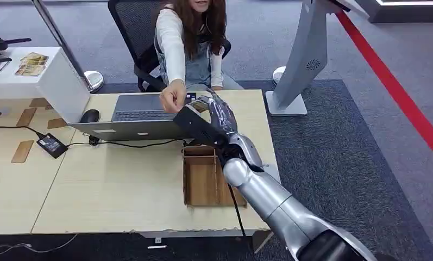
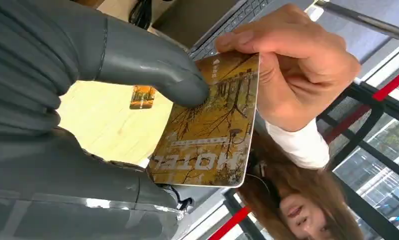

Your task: Pass the card to the sensor for recognition and then transmit it.

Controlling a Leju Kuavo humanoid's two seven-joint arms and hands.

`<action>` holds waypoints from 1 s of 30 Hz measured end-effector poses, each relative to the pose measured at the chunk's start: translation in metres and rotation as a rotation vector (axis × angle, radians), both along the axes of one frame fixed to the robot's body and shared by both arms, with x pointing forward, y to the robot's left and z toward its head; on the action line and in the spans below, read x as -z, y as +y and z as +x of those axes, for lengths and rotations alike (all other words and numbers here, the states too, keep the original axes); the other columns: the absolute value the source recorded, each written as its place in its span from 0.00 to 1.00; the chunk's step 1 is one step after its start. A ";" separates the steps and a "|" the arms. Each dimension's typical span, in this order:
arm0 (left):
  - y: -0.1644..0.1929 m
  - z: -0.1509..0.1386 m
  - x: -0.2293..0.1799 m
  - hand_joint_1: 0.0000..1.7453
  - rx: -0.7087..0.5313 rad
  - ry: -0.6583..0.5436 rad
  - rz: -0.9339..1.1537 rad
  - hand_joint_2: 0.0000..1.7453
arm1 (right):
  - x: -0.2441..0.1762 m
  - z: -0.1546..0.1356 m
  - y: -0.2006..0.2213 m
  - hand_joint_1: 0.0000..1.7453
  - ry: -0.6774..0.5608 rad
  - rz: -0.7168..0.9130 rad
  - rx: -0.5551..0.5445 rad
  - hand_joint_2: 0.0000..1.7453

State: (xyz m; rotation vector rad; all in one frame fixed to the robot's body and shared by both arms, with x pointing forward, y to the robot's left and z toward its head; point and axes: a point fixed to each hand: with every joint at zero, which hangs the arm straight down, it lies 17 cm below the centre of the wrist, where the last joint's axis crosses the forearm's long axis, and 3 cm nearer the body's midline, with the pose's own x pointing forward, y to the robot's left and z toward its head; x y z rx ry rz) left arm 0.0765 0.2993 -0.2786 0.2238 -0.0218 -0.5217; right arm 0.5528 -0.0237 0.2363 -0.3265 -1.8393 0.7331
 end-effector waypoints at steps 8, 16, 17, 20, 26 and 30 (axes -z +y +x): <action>0.000 0.000 0.000 0.00 -0.002 0.000 -0.002 0.00 | 0.011 0.002 -0.001 1.00 0.025 -0.007 0.004 1.00; 0.004 -0.002 0.000 0.00 -0.025 0.007 0.004 0.00 | 0.006 0.006 -0.014 1.00 0.027 0.034 0.044 1.00; 0.004 -0.004 0.000 0.00 -0.030 0.011 0.005 0.00 | 0.004 0.006 -0.018 1.00 0.026 0.040 0.055 1.00; 0.006 -0.006 0.000 0.00 -0.043 0.020 0.009 0.00 | -0.002 0.008 -0.039 1.00 0.012 0.045 0.099 1.00; 0.007 -0.011 0.001 0.00 -0.078 0.030 0.010 0.00 | -0.016 0.003 -0.093 1.00 -0.056 -0.030 0.217 1.00; 0.007 -0.016 0.001 0.00 -0.108 0.042 0.012 0.00 | -0.019 -0.008 -0.135 1.00 -0.083 -0.081 0.286 1.00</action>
